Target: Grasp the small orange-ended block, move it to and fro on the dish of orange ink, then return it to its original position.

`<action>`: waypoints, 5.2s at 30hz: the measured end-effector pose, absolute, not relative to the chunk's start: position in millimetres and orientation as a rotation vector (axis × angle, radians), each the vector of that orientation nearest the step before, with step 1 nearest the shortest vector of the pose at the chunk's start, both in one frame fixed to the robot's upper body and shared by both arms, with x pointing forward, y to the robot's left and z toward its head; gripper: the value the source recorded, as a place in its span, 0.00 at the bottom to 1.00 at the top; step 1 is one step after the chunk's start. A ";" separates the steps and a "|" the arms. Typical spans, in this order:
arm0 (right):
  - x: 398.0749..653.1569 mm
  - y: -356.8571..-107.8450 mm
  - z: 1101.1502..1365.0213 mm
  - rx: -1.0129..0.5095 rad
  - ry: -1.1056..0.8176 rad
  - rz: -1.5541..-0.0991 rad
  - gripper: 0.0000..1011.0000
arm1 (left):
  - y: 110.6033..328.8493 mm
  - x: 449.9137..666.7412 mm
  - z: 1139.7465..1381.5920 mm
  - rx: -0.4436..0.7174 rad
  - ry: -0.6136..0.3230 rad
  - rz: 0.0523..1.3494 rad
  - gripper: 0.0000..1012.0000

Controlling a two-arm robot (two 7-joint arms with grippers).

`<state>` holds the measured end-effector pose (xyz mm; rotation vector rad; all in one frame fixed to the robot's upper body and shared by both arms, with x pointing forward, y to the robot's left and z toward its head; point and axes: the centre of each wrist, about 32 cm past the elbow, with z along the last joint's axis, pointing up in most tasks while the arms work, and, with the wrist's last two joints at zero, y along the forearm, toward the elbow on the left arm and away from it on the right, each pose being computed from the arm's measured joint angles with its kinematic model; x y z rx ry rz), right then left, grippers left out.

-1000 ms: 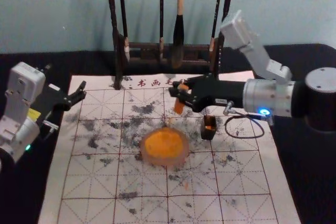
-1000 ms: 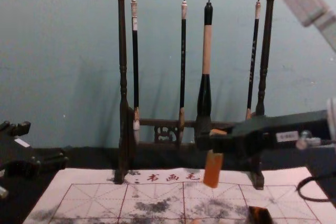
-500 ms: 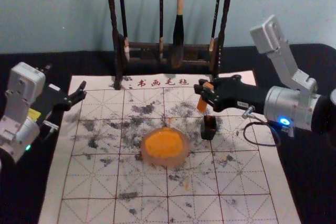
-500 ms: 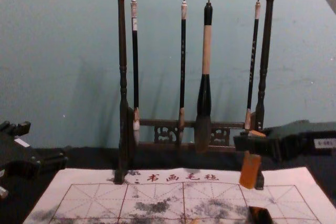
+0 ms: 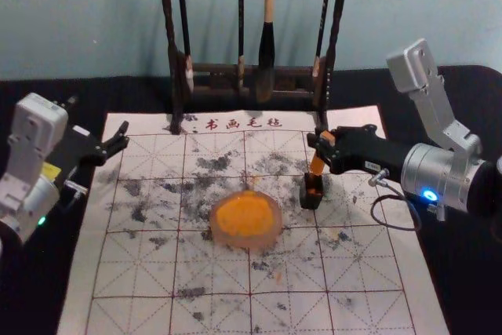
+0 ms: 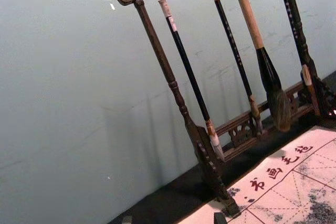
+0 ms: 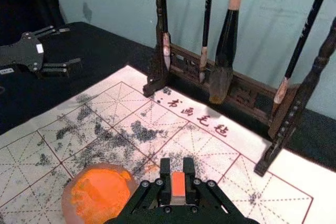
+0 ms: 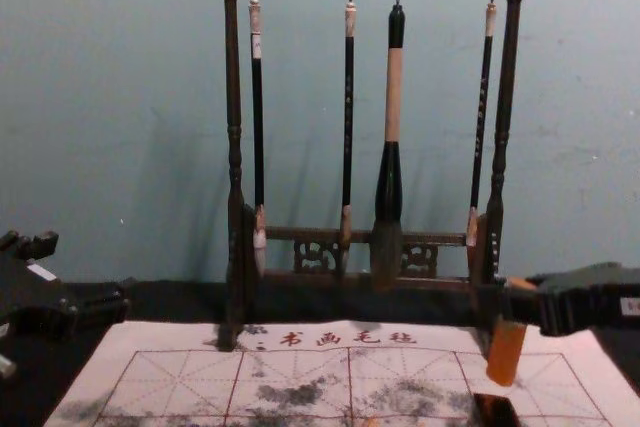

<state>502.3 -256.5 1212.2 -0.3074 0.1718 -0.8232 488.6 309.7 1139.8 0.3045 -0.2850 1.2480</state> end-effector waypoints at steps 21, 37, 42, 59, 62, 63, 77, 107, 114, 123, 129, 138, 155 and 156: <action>494.8 -256.4 1203.1 -0.311 0.224 -0.829 0.13 | 309.7 488.6 1139.8 0.305 -0.285 1.248 0.99; 493.8 -255.9 1200.0 -0.316 0.229 -0.841 0.13 | 309.7 488.6 1139.8 0.304 -0.285 1.248 0.99; 494.2 -255.8 1198.3 -0.321 0.231 -0.845 0.13 | 309.7 488.6 1139.8 0.305 -0.285 1.248 0.99; 496.3 -252.8 1193.7 -0.324 0.242 -0.853 0.13 | 309.7 488.6 1139.8 0.304 -0.285 1.248 0.99; 496.7 -252.3 1192.8 -0.326 0.245 -0.854 0.13 | 309.7 488.6 1139.8 0.304 -0.285 1.248 0.99; 496.8 -252.1 1192.4 -0.328 0.246 -0.854 0.13 | 309.7 488.6 1139.8 0.304 -0.285 1.248 0.99; 496.7 -245.7 1180.6 -0.350 0.268 -0.845 0.13 | 309.7 488.6 1139.8 0.304 -0.285 1.248 0.99; 497.9 -240.2 1168.7 -0.364 0.211 -0.840 0.13 | 309.7 488.6 1139.8 0.305 -0.285 1.248 0.99; 497.3 -238.9 1167.1 -0.370 0.200 -0.841 0.13 | 309.7 488.6 1139.8 0.304 -0.285 1.248 0.99; 496.0 -239.5 1164.9 -0.383 0.184 -0.846 0.13 | 309.7 488.6 1139.8 0.304 -0.285 1.248 0.99; 496.0 -239.7 1165.0 -0.383 0.185 -0.847 0.13 | 309.7 488.6 1139.8 0.304 -0.285 1.248 0.99; 496.2 -239.8 1165.2 -0.382 0.187 -0.847 0.15 | 309.7 488.6 1139.8 0.305 -0.285 1.248 0.99; 496.4 -239.7 1165.7 -0.380 0.189 -0.847 0.68 | 309.7 488.6 1139.8 0.304 -0.285 1.248 0.99; 496.4 -239.7 1165.7 -0.380 0.189 -0.847 0.70 | 309.7 488.6 1139.8 0.305 -0.285 1.248 0.99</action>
